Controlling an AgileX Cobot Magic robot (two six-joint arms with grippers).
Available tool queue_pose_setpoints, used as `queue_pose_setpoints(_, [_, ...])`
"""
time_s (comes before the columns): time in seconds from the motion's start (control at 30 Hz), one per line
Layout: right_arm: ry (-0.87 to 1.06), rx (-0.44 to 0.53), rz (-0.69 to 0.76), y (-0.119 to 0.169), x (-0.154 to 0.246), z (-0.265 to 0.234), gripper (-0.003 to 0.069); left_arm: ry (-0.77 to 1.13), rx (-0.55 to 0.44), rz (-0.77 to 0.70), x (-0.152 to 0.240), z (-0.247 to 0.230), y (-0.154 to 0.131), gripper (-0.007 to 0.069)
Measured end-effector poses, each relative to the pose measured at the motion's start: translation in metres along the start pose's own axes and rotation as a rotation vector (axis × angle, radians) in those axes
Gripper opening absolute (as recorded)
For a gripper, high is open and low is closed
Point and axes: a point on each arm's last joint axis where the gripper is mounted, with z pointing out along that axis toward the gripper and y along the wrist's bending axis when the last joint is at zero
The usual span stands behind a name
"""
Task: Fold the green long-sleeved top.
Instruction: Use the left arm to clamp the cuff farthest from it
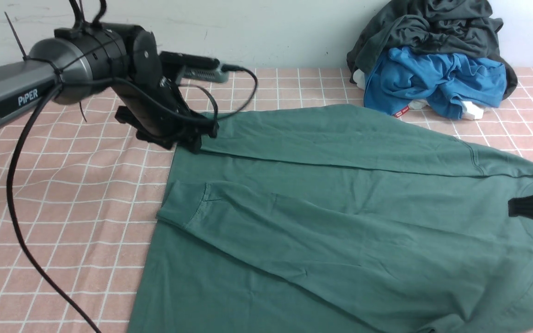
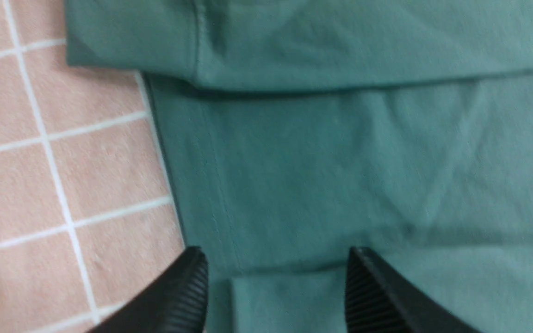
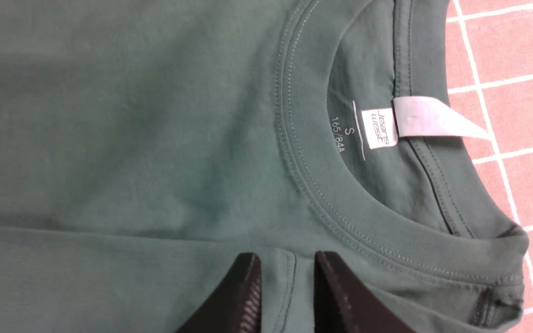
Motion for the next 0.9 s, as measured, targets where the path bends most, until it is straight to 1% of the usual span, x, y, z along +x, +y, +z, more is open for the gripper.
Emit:
queue_pose_setpoints(0.03, [0.002,-0.014,0.008,0.001,-0.001,-0.005,0.0184,-0.009,0.005,-0.030,-0.007,0.007,0.009,0.0468])
queue_pose_setpoints(0.07, [0.003,-0.031,-0.002,0.004,-0.002,-0.011,0.0188,-0.020,0.006,-0.051,-0.013,0.013,0.017,0.0488])
queue_pose_setpoints(0.17, [0.022,-0.107,-0.083,0.019,0.001,-0.024,0.0192,-0.039,-0.003,-0.097,-0.024,0.033,0.037,0.0519])
queue_pose_setpoints(0.2, [0.042,-0.141,-0.121,0.026,0.004,-0.026,0.0192,-0.042,-0.007,-0.112,-0.026,0.041,0.043,0.0521])
queue_pose_setpoints(0.23, [0.046,-0.148,-0.129,0.028,0.005,-0.027,0.0192,-0.043,-0.007,-0.112,-0.027,0.043,0.044,0.0521])
queue_pose_setpoints(0.33, [0.129,-0.277,-0.251,0.055,0.020,-0.035,0.0192,-0.055,-0.021,-0.162,-0.032,0.072,0.060,0.0509])
queue_pose_setpoints(0.37, [0.138,-0.302,-0.277,0.059,0.022,-0.037,0.0192,-0.050,-0.024,-0.170,-0.032,0.080,0.062,0.0501])
queue_pose_setpoints(0.43, [0.154,-0.348,-0.304,0.066,0.026,-0.040,0.0192,-0.055,-0.026,-0.178,-0.033,0.093,0.066,0.0472])
queue_pose_setpoints(0.47, [0.157,-0.357,-0.303,0.068,0.026,-0.041,0.0192,-0.060,-0.027,-0.177,-0.034,0.092,0.066,0.0468])
queue_pose_setpoints(0.5, [0.158,-0.372,-0.311,0.069,0.027,-0.041,0.0192,-0.066,-0.026,-0.179,-0.036,0.094,0.066,0.0450])
queue_pose_setpoints(0.57, [0.155,-0.397,-0.315,0.072,0.027,-0.042,0.0192,-0.087,-0.007,-0.188,-0.040,0.096,0.064,0.0371])
queue_pose_setpoints(0.6, [0.150,-0.401,-0.315,0.072,0.027,-0.042,0.0192,-0.093,-0.002,-0.179,-0.042,0.096,0.062,0.0304])
queue_pose_setpoints(0.63, [0.149,-0.402,-0.316,0.072,0.027,-0.042,0.0192,-0.092,-0.001,-0.176,-0.042,0.097,0.062,0.0293])
queue_pose_setpoints(0.67, [0.144,-0.402,-0.317,0.073,0.026,-0.042,0.0192,-0.094,0.002,-0.166,-0.043,0.096,0.061,0.0214])
queue_pose_setpoints(0.7, [0.141,-0.403,-0.317,0.073,0.026,-0.042,0.0192,-0.101,0.005,-0.158,-0.045,0.094,0.059,0.0152])
queue_pose_setpoints(0.77, [0.139,-0.403,-0.316,0.073,0.026,-0.042,0.0192,-0.109,0.008,-0.140,-0.049,0.089,0.058,0.0060])
queue_pose_setpoints(0.8, [0.137,-0.403,-0.317,0.073,0.026,-0.042,0.0192,-0.105,0.010,-0.132,-0.051,0.085,0.057,0.0034])
queue_pose_setpoints(0.9, [0.133,-0.392,-0.333,0.072,0.026,-0.042,0.0192,-0.054,0.022,-0.109,-0.054,0.067,0.054,0.0008])
